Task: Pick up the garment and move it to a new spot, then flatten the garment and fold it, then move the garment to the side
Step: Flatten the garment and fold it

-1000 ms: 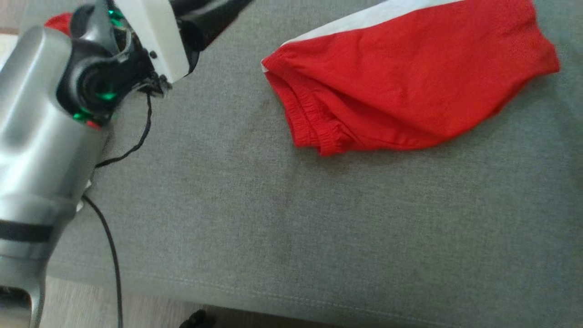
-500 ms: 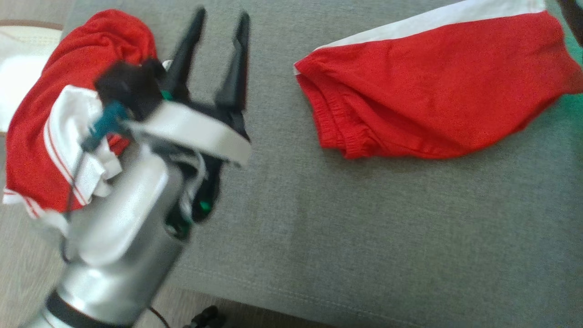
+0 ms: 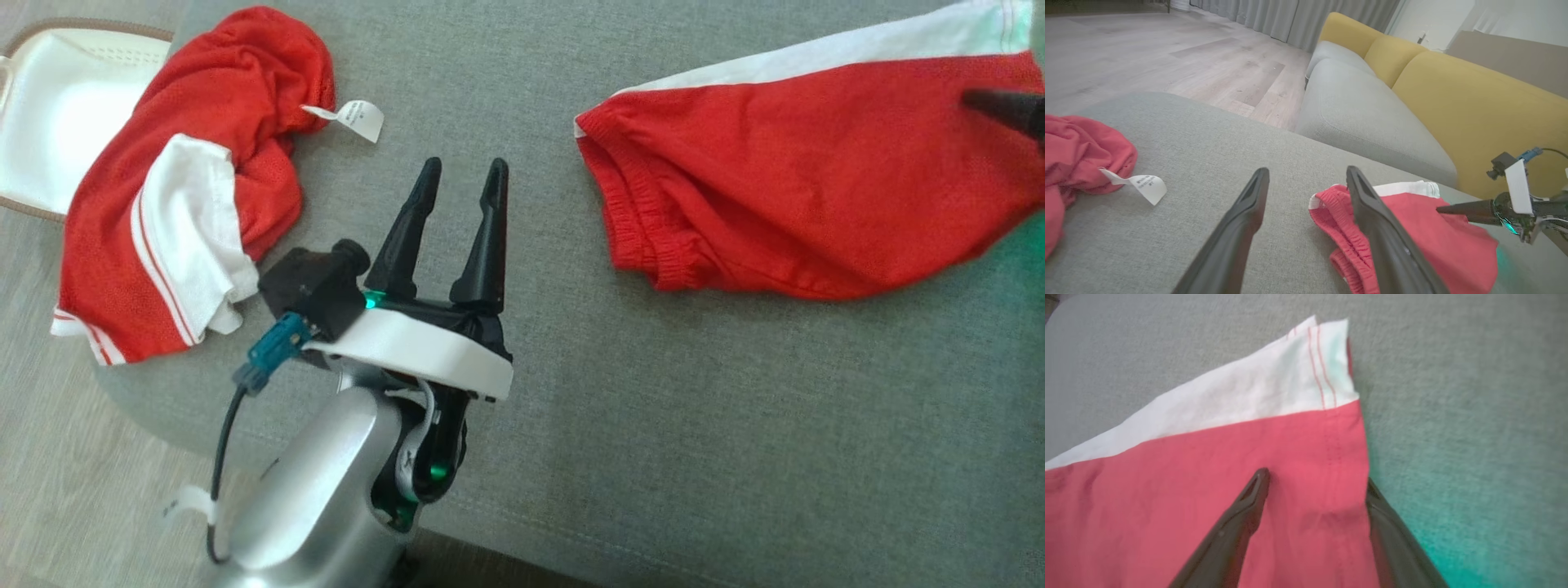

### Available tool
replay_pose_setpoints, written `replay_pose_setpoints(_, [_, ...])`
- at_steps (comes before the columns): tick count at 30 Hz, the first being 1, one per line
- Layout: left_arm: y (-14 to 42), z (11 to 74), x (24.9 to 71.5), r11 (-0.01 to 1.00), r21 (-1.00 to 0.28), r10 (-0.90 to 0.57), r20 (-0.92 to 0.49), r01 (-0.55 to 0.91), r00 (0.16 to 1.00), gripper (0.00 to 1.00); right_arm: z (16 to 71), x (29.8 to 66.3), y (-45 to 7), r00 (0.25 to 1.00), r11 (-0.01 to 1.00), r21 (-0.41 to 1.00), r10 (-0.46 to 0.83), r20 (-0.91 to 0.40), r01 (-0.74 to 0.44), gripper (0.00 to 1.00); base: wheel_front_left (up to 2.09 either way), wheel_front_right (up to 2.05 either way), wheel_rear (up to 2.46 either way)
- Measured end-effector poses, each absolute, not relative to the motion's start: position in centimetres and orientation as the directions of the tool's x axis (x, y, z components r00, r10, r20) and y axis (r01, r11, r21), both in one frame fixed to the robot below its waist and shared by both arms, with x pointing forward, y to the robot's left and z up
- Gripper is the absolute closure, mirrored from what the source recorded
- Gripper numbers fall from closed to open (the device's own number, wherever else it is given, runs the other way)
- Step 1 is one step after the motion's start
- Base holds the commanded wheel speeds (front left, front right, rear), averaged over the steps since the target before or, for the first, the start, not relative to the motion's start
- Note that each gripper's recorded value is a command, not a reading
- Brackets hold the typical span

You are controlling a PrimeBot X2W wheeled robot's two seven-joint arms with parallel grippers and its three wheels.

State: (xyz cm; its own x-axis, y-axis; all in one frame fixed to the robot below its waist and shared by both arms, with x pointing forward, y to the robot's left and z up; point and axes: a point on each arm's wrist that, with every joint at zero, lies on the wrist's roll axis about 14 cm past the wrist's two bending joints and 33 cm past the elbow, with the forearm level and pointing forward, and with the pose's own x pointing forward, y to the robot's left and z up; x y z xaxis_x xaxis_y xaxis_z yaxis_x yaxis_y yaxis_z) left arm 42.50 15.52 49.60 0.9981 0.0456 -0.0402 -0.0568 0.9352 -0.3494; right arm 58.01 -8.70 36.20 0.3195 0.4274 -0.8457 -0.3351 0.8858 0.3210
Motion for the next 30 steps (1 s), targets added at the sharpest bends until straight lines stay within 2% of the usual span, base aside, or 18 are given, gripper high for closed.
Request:
replay_pose_setpoints(3, [15.6, 49.9, 42.2, 0.933, -0.354, 0.056, -0.028, -0.062, 0.998, 0.00, 36.5, 57.1, -7.9, 0.251, 0.875, 0.346, 0.438, -0.863, -0.338, 0.00, 0.00, 0.00, 0.00])
replay_pose_setpoints(4, [15.6, 49.9, 42.0, 0.932, -0.356, 0.059, -0.026, -0.065, 0.998, 0.00, 36.6, 57.0, -7.7, 0.248, 0.874, 0.342, 0.437, -0.865, -0.346, 0.09, 0.00, 0.00, 0.00])
replay_pose_setpoints(5, [15.6, 49.9, 41.9, 0.931, -0.359, 0.063, -0.025, -0.068, 0.998, 0.00, 36.6, 57.0, -7.6, 0.250, 0.873, 0.334, 0.433, -0.866, -0.356, 0.52, 0.00, 0.00, 0.00])
replay_pose_setpoints(6, [15.5, 49.8, 41.8, 0.931, -0.360, 0.061, -0.025, -0.066, 0.998, 0.00, 36.7, 57.0, -7.6, 0.260, 0.873, 0.325, 0.430, -0.864, -0.363, 0.84, 0.00, 0.00, 0.00])
replay_pose_setpoints(7, [15.4, 49.8, 41.8, 0.932, -0.356, 0.057, -0.024, -0.062, 0.998, 0.00, 36.8, 57.1, -7.6, 0.271, 0.873, 0.323, 0.432, -0.860, -0.365, 1.00, 0.00, 0.00, 0.00])
replay_pose_setpoints(13, [15.0, 50.4, 41.8, 0.938, -0.345, 0.045, 0.005, -0.040, 0.999, 0.00, 37.3, 56.8, -6.8, 0.340, 0.865, 0.332, 0.463, -0.819, -0.377, 1.00, 0.00, 0.00, 0.00])
replay_pose_setpoints(20, [14.7, 50.6, 41.4, 0.953, -0.302, 0.036, 0.029, -0.026, 0.999, 0.00, 41.1, 56.7, -7.7, 0.494, 0.861, 0.343, 0.499, -0.713, -0.375, 1.00, 0.00, 0.00, 0.00])
replay_pose_setpoints(23, [13.8, 50.4, 41.1, 0.956, -0.292, 0.007, 0.029, 0.002, 1.000, 0.00, 42.1, 55.7, -9.2, 0.529, 0.868, 0.370, 0.496, -0.688, -0.333, 1.00, 0.00, 0.00, 0.00])
replay_pose_setpoints(30, [11.7, 51.0, 41.2, 0.960, -0.269, -0.058, 0.063, 0.073, 0.996, 0.00, 42.3, 52.2, -15.6, 0.602, 0.910, 0.371, 0.402, -0.690, -0.182, 1.00, 0.00, 0.00, 0.00])
